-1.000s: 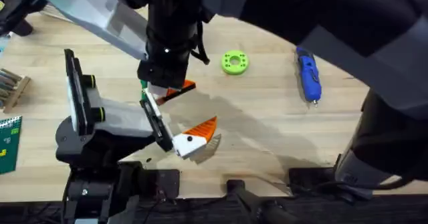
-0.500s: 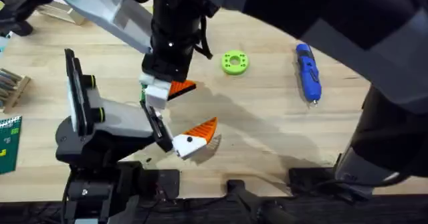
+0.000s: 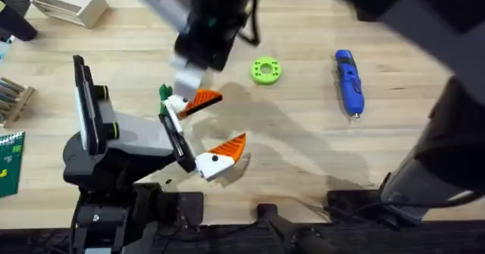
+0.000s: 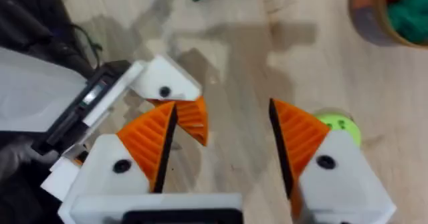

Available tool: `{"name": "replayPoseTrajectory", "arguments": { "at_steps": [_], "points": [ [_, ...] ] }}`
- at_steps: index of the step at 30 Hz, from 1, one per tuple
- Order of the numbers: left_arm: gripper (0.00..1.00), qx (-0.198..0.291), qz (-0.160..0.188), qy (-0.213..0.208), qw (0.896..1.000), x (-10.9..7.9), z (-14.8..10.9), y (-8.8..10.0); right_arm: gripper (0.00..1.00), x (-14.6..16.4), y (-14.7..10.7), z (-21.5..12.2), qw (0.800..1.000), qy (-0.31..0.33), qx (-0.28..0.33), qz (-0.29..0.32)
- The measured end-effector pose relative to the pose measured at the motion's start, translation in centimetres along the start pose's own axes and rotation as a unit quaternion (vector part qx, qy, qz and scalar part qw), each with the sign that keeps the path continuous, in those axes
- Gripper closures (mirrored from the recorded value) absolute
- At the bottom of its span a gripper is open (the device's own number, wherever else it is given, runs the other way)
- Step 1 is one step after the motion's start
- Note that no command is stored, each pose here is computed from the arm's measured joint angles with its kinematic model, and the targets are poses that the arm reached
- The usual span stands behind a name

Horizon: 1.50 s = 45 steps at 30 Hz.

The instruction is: Pick up the gripper from the table and insert it into the empty holder that is missing its gripper. Then pick up a screw, insert it into the mounting hole, and use the screwdriver to tighten it. Finally, clean up the table by picking up the vegetable and placing it into the bucket.

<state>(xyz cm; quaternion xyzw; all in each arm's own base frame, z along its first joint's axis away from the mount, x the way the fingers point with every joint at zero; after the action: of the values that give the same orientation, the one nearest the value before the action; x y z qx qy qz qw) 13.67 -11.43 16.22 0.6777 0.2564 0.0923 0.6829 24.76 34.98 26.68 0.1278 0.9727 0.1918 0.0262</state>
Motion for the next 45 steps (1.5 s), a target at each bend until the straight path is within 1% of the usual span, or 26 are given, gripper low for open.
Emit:
{"name": "replayPoseTrajectory", "arguments": {
  "at_steps": [3, 5, 6, 8, 10, 12, 14, 17, 21, 23, 25, 27, 31, 34, 45],
  "points": [
    [0.016, 0.000, 0.000, 0.000, 1.000, 0.0, 0.0, 0.0, 0.186, -1.8, -0.5, -2.1, 0.999, -0.021, -0.029, 0.026],
    [0.015, 0.000, 0.000, 0.000, 1.000, 0.0, 0.0, 0.0, 0.185, -2.8, -1.3, -3.2, 0.997, -0.036, -0.046, 0.042],
    [0.015, 0.000, 0.000, 0.000, 1.000, 0.0, 0.0, 0.0, 0.185, -3.7, -3.1, -4.2, 0.994, -0.053, -0.068, 0.071],
    [0.015, 0.000, 0.000, 0.000, 1.000, 0.0, 0.0, 0.0, 0.184, -4.3, -5.0, -4.7, 0.989, -0.065, -0.083, 0.101],
    [0.015, 0.000, 0.000, 0.000, 1.000, 0.0, 0.0, 0.0, 0.185, -4.8, -7.4, -5.3, 0.983, -0.075, -0.089, 0.141],
    [0.015, 0.000, 0.000, 0.000, 1.000, 0.0, 0.0, 0.0, 0.185, -5.6, -10.4, -6.0, 0.974, -0.088, -0.089, 0.191],
    [0.015, 0.000, 0.000, 0.000, 1.000, 0.0, 0.0, 0.0, 0.185, -6.3, -13.7, -6.8, 0.960, -0.103, -0.087, 0.246],
    [0.015, 0.000, 0.000, 0.000, 1.000, 0.0, 0.0, 0.0, 0.185, -6.8, -17.9, -7.3, 0.936, -0.121, -0.085, 0.320],
    [0.015, 0.000, 0.000, 0.000, 1.000, 0.0, 0.0, 0.0, 0.184, -7.4, -22.2, -7.7, 0.899, -0.150, -0.099, 0.400],
    [0.015, 0.000, 0.000, 0.000, 1.000, 0.0, 0.0, 0.0, 0.184, -7.6, -24.3, -8.0, 0.876, -0.166, -0.102, 0.440],
    [0.015, 0.000, 0.000, 0.000, 1.000, 0.0, 0.0, 0.0, 0.184, -7.7, -26.6, -8.4, 0.853, -0.186, -0.096, 0.478],
    [0.015, 0.000, 0.000, 0.000, 1.000, 0.0, 0.0, 0.0, 0.183, -8.0, -28.1, -8.7, 0.835, -0.203, -0.088, 0.504],
    [0.015, 0.000, 0.000, 0.000, 1.000, 0.0, 0.0, 0.0, 0.182, -9.0, -29.7, -9.2, 0.811, -0.231, -0.084, 0.531],
    [0.015, 0.000, 0.000, 0.000, 1.000, 0.0, 0.0, 0.0, 0.182, -9.3, -30.4, -9.5, 0.802, -0.244, -0.080, 0.540],
    [0.015, 0.000, 0.000, 0.000, 1.000, 0.0, 0.0, 0.0, 0.182, -9.2, -30.9, -9.3, 0.799, -0.246, -0.066, 0.545]
  ]
}}
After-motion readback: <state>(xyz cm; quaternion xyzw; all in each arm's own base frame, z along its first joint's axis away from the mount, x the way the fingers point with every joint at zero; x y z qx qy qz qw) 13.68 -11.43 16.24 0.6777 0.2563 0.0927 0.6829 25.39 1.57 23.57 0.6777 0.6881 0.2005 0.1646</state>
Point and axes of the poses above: each hand's point on the last joint's axis, 136 mm out from that joint toward the fingers, its own z axis out along the fingers, its own x axis along the line the jaws close on, y = z × x, the point moved 4 cm from there along -z, back along the fingers, and after that the axes turned 4 degrees about -z, right-handed, at the moved point
